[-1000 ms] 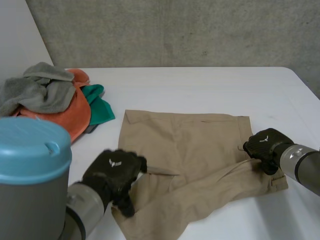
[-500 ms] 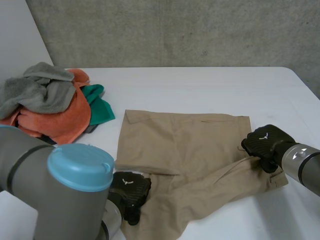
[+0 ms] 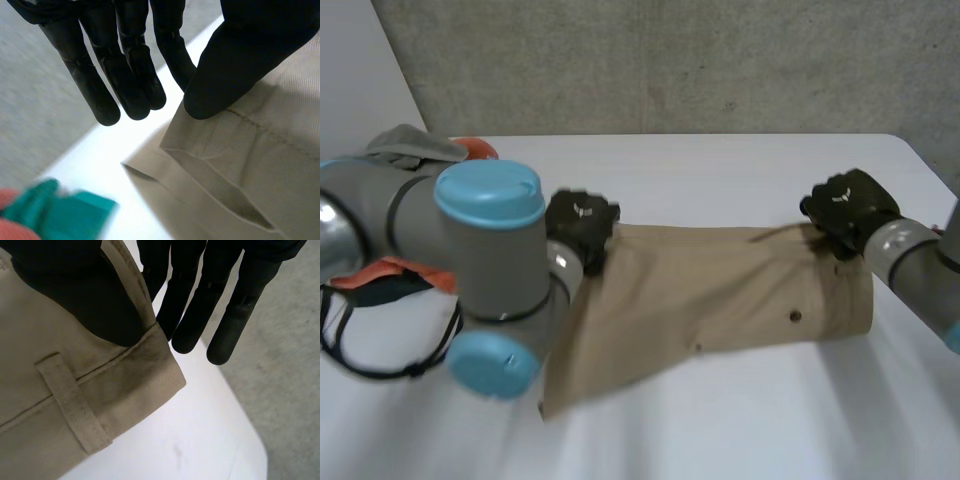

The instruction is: Fold the laundry.

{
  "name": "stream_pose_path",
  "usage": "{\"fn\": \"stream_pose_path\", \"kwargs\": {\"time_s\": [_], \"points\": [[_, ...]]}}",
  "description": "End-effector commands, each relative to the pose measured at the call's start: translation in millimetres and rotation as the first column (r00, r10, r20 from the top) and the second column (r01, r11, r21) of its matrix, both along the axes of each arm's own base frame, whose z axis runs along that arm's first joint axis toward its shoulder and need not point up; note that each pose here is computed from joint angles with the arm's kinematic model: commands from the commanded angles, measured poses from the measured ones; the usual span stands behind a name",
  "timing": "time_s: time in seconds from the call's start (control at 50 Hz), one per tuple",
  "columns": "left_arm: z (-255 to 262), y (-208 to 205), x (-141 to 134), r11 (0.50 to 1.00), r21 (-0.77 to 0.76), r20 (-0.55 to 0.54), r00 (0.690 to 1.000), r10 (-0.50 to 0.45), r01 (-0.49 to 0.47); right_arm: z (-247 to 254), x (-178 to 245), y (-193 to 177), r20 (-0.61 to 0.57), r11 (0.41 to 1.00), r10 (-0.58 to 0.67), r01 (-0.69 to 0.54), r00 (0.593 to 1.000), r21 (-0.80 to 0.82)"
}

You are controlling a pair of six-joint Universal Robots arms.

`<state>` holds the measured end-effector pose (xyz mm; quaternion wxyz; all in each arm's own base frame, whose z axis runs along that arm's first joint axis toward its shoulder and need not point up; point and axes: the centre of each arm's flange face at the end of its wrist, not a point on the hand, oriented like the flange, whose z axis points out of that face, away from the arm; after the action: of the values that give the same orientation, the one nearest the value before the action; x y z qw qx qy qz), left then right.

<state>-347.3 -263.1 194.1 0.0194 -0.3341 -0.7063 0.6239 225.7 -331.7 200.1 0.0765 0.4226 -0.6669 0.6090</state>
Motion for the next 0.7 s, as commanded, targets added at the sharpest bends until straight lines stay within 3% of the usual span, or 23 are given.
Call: {"fn": "stream_pose_path", "kwargs": {"time_s": [0.02, 0.18, 0.38, 0.46, 0.56, 0.7], "points": [[-4.7, -69.9, -25.4, 0.961, -0.275, 0.012, 0.999, 0.031, -0.027, -27.3, 23.8, -46.5, 0.069, 0.991, 0.03, -0.02, 0.997, -0.135], [-29.3, -119.9, -39.2, 0.889, -0.453, 0.004, 0.997, 0.071, -0.061, -57.0, 43.4, -86.8, 0.131, 0.954, 0.046, -0.005, 0.99, -0.3], [-41.0, -121.7, -44.7, 0.888, -0.454, -0.003, 0.997, 0.076, -0.069, -60.1, 48.0, -99.6, 0.161, 0.936, -0.014, 0.069, 0.987, -0.344], [-15.6, -105.5, -43.9, 0.889, -0.453, -0.011, 0.998, 0.064, -0.062, -39.4, 37.4, -80.3, 0.139, 0.964, -0.047, 0.081, 0.989, -0.252], [3.9, -81.6, -32.2, 0.905, -0.423, -0.005, 0.999, 0.052, -0.049, -15.6, 19.7, -38.8, 0.177, 0.997, -0.069, 0.074, 0.982, -0.018], [9.6, -43.5, -11.9, 0.95, -0.308, -0.066, 0.997, 0.026, -0.046, -24.0, -7.7, -7.7, 0.196, 0.969, -0.108, 0.059, 0.975, 0.241]]}}
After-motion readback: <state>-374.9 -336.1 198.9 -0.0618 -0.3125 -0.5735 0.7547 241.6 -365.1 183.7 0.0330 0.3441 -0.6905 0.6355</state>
